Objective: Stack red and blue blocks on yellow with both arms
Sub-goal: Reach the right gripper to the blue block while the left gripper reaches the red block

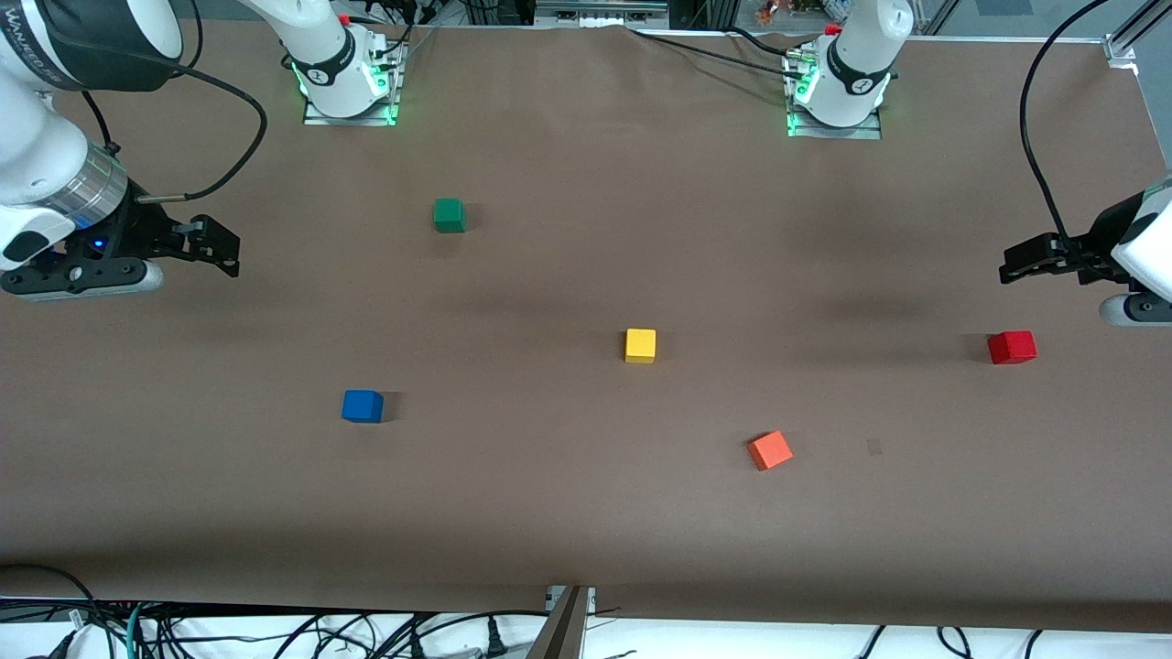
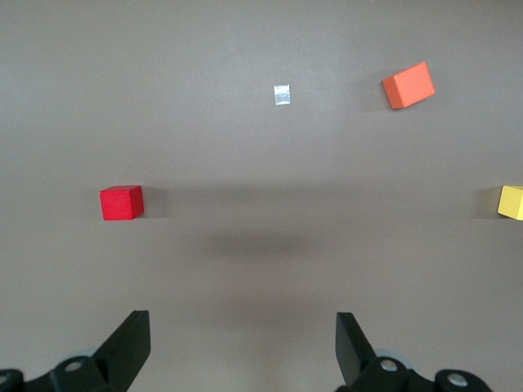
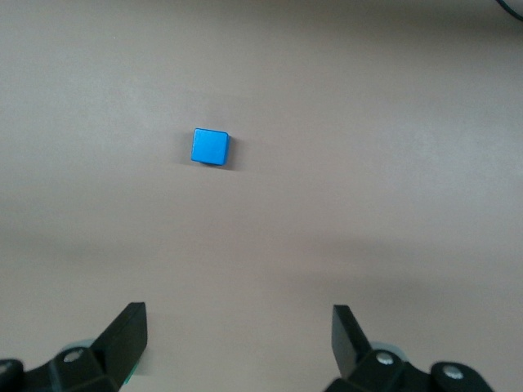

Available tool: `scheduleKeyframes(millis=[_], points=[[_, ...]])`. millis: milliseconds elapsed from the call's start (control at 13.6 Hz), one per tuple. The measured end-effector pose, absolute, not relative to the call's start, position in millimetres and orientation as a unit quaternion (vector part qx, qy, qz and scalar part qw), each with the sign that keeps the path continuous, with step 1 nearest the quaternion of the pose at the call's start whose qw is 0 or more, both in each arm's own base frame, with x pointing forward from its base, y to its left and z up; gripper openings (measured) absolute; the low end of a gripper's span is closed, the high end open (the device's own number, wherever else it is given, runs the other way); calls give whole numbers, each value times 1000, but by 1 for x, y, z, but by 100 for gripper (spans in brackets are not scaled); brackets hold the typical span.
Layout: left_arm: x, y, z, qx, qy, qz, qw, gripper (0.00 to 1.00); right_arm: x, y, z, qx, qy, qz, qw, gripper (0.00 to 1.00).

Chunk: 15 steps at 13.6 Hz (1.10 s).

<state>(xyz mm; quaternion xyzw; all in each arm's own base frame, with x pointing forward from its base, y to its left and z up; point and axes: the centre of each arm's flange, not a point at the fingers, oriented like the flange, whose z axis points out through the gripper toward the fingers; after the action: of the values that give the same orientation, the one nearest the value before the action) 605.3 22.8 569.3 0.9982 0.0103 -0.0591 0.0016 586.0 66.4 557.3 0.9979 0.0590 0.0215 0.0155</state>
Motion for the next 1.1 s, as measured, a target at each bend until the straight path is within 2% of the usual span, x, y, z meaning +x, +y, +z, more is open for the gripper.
scheduleKeyframes(millis=[368,589,883,1104], points=[[608,39,567,998,24,-61,0,100,581,65,566,998,63,6,16,100],[613,83,558,997,39,-65,-1,100,580,65,567,997,75,-1,17,100],[607,209,503,994,52,-93,11,100,576,77,558,996,87,-23,1,100],[609,268,439,995,48,-90,11,100,590,103,518,994,100,-44,-13,100]])
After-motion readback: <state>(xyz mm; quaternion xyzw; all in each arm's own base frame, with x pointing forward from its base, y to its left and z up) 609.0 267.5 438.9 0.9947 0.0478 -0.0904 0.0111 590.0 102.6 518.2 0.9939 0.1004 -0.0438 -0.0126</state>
